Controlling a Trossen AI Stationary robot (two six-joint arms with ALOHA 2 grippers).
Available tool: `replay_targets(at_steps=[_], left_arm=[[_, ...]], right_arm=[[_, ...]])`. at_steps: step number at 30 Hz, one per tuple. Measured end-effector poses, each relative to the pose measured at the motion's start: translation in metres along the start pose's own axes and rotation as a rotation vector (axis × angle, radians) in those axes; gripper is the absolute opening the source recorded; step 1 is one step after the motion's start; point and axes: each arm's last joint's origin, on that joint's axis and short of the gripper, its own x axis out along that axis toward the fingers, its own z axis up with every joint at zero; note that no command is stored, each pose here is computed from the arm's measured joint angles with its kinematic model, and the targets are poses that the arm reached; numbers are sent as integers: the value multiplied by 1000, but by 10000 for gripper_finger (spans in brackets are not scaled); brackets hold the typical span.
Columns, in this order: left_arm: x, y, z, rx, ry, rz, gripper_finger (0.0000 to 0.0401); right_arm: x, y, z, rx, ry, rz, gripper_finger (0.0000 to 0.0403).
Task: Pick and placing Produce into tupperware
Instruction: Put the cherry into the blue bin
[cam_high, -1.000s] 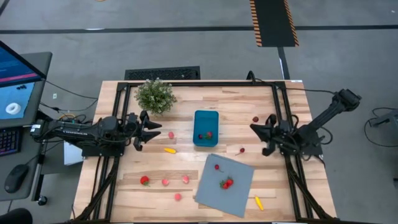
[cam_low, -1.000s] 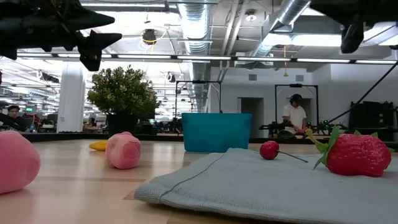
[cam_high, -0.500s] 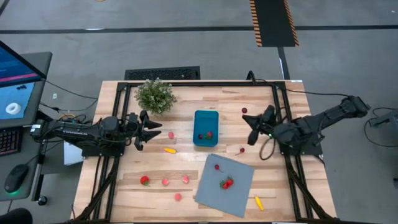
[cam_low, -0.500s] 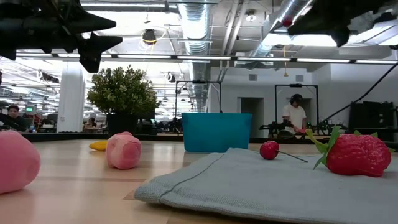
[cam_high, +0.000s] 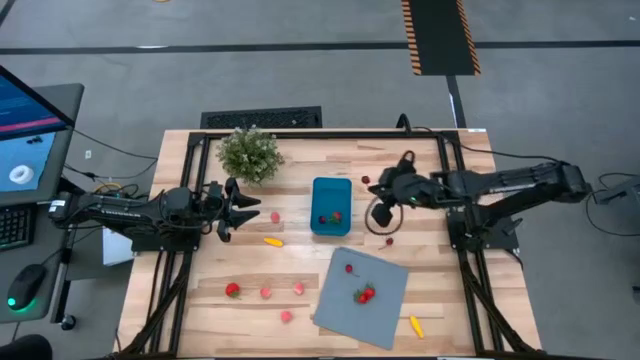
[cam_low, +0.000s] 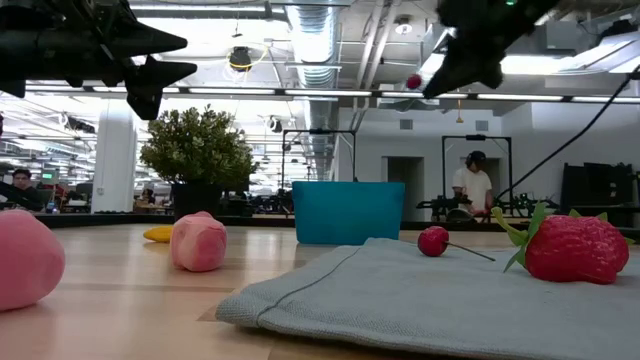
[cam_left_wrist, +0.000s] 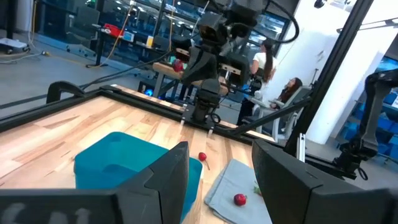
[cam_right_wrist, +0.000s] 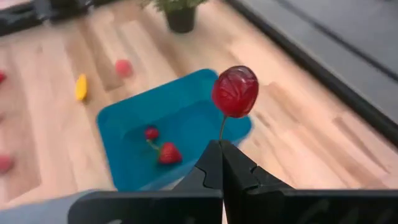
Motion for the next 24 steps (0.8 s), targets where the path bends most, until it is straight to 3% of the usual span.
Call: replay_targets(at_steps=[8, 16, 24], left_arm=[[0, 0, -1, -1, 6, 2, 167], [0, 1, -2, -2, 20, 7, 167], [0, 1, -3, -6, 27, 9, 167]], right_arm=[[27, 0, 31, -65, 198, 96, 11], [58, 2, 54, -88, 289, 230, 11], [97, 9, 52, -105, 384, 283, 12]])
